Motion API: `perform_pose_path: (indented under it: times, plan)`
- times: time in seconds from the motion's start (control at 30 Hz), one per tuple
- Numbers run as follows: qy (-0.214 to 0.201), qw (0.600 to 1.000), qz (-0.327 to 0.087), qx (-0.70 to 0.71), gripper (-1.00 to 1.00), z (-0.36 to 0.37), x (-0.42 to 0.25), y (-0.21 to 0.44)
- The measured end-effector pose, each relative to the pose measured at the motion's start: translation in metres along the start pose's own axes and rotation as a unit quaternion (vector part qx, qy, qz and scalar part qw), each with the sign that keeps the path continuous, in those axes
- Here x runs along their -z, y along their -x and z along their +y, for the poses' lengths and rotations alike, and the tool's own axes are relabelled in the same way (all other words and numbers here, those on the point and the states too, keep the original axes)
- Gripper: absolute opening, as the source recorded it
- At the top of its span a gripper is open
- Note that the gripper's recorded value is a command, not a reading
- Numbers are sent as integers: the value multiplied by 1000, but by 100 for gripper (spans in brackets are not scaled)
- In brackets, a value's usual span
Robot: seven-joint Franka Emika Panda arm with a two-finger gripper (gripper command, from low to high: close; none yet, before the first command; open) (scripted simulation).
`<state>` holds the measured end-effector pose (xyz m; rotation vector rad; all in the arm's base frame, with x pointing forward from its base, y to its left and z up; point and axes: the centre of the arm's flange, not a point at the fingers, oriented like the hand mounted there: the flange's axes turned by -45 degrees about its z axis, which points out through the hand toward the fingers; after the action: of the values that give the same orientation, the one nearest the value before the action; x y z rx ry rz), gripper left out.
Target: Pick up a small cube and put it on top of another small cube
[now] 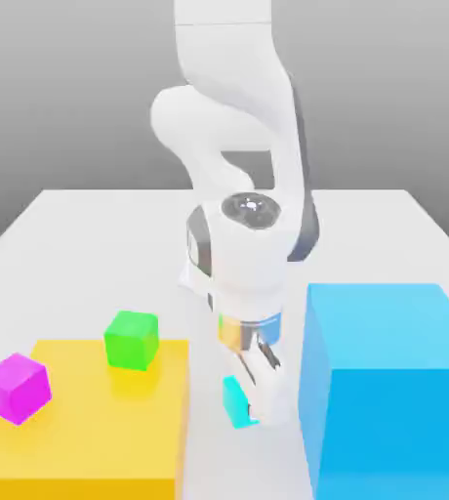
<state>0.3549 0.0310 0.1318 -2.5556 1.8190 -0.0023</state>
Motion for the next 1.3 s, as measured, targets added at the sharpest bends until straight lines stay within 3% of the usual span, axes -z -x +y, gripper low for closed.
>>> perform_pose_path:
  times: [0.4, 0.57, 1.07, 1.27, 1.3]
  plan:
    - [1, 1000, 2, 12, -100, -1, 60, 0]
    - [-22, 1000, 14, 17, -100, -47, 98, -38]
    - [-16, 993, 10, -120, -100, -47, 137, -324]
    - [1, 989, 1, -149, -100, -23, 77, -375]
    - [1, 989, 1, -149, 100, -22, 64, -376]
